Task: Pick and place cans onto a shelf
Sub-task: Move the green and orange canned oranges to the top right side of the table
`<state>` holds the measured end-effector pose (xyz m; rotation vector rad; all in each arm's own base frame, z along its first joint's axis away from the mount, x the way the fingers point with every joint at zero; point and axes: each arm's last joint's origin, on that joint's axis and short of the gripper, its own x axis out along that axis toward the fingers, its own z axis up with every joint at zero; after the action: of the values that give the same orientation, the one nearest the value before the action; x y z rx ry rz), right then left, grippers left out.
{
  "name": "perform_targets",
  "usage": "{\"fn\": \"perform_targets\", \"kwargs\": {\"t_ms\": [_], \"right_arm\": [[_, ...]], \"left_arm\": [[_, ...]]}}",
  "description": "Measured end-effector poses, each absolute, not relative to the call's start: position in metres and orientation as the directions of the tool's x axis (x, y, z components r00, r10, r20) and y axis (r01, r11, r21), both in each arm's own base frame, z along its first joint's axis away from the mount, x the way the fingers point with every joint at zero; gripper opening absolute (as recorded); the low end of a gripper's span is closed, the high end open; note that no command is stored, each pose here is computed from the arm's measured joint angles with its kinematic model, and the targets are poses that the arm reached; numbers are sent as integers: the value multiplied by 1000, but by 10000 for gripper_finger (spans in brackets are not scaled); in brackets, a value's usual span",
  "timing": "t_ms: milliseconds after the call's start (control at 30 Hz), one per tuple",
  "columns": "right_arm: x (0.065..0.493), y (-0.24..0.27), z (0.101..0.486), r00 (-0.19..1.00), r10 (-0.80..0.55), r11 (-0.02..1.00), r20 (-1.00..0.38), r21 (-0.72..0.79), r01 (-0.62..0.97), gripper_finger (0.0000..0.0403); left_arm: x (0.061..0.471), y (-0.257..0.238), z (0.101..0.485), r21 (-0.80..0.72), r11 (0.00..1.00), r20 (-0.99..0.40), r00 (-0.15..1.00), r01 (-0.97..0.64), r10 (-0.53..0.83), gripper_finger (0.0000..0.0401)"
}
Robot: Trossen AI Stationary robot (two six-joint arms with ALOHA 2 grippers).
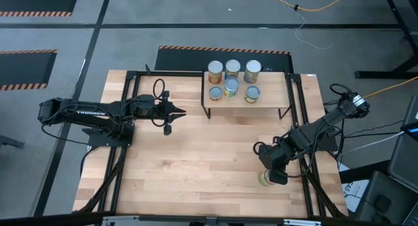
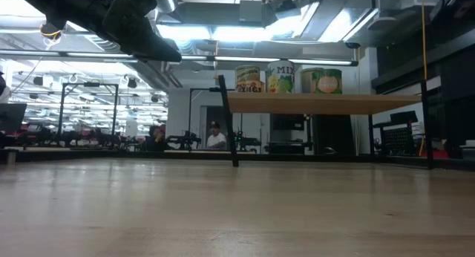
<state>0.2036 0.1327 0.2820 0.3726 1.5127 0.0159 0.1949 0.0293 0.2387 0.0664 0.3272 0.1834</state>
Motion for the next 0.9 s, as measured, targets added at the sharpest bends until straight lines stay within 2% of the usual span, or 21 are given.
{"fn": "perform_targets", "kwargs": {"t_ms": [533,900], "right_arm": [[206,134,282,90,252,940,-964,266,213,67],[212,145,269,32,229,962,-973,231,148,67]], "left_arm": [[195,29,239,95,981,-313,931,-168,190,44],[195,29,239,95,981,-314,930,-168,190,44]]}}
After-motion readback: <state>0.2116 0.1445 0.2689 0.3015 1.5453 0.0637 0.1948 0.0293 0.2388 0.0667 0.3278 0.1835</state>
